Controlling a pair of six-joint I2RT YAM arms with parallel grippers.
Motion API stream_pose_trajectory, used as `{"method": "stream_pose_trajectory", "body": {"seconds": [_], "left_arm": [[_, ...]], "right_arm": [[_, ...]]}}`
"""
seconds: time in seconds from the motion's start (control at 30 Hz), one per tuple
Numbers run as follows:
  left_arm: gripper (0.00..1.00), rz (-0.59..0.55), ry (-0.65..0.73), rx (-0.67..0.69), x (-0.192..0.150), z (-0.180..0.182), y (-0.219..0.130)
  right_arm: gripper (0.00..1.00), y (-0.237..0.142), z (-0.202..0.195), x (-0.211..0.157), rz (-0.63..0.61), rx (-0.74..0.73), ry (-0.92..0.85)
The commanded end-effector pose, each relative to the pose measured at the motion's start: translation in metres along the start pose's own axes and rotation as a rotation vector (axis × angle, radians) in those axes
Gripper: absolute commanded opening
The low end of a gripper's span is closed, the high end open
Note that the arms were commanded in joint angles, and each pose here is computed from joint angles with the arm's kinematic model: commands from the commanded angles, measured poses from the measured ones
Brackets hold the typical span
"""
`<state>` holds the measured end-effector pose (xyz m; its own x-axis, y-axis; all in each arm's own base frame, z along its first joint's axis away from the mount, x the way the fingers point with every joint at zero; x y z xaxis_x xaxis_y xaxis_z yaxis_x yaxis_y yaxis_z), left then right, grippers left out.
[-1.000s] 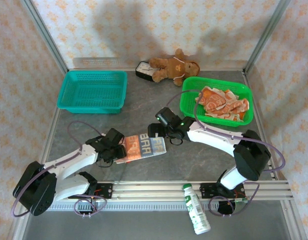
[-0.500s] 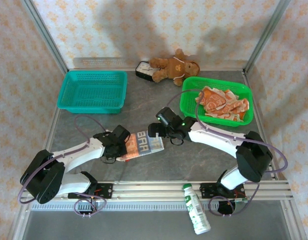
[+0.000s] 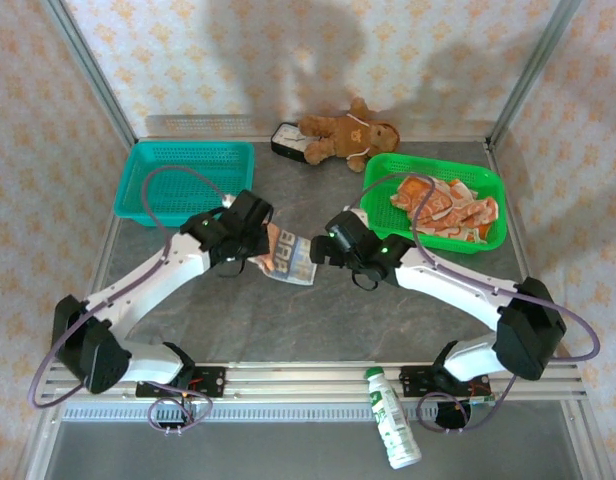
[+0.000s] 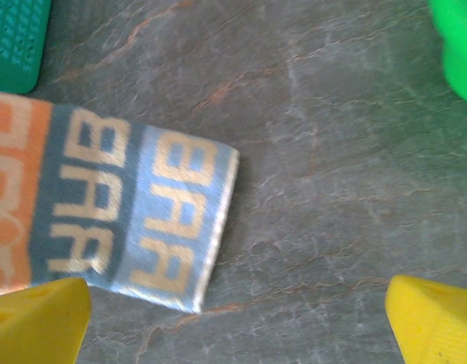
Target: Fold and stack the towels
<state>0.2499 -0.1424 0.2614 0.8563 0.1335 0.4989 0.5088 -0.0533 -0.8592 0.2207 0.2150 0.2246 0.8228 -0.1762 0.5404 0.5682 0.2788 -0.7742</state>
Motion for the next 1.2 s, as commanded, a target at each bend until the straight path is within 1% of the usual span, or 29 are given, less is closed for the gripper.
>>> {"method": "stream_pose_trajectory", "body": {"seconds": [0.0,0.13,0.23,0.47,0.6,0.63,0.67,0.83,0.93,1.07,1.17], "left_arm": [[0.00,-0.007,0.159,0.101,0.022,-0.008,-0.001],[0.00,-0.029,0.242,0.169,0.061,-0.022,0.005],[0.00,-0.037,0.279,0.212,0.088,-0.024,0.010],[0.00,-0.041,0.300,0.282,0.138,-0.003,0.018],[0.00,-0.061,0.297,0.327,0.161,0.014,0.016],[0.00,-0.073,0.291,0.336,0.167,0.018,0.010],[0.00,-0.056,0.294,0.350,0.170,0.021,0.019],[0.00,-0.065,0.282,0.402,0.189,0.043,0.017],[0.00,-0.049,0.249,0.419,0.196,0.060,0.022],[0.00,-0.017,0.234,0.448,0.202,0.079,0.039],[0.00,0.025,0.213,0.464,0.203,0.094,0.058]], "right_arm": [[0.99,-0.008,-0.013,0.003,-0.049,-0.065,0.026],[0.99,-0.012,-0.016,0.004,-0.053,-0.066,0.036],[0.99,-0.014,-0.017,0.005,-0.053,-0.069,0.037],[0.99,-0.019,-0.021,0.008,-0.066,-0.082,0.039],[0.99,-0.016,-0.021,0.010,-0.062,-0.084,0.042],[0.99,-0.015,-0.020,0.011,-0.061,-0.084,0.043],[0.99,-0.015,-0.019,0.012,-0.061,-0.086,0.044],[0.99,-0.009,-0.013,0.017,-0.051,-0.091,0.026],[0.99,-0.006,-0.010,0.021,-0.046,-0.092,0.016],[0.99,-0.003,-0.005,0.027,-0.040,-0.094,0.003],[0.99,-0.002,-0.002,0.030,-0.034,-0.097,-0.012]]}}
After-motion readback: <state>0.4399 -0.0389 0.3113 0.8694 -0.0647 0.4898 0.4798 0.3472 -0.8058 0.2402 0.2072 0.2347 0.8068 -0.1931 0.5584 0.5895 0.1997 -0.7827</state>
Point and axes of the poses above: each hand's point on the last joint's axis, 136 mm out from that joint toward the fingers, its own y axis out along the fingers, its own z axis along the line the jaws close on, x = y × z, the point moved 10 cm from there along -y, back along the fingers, and after that the axes turned 4 degrees about y, right-handed, at the moved point
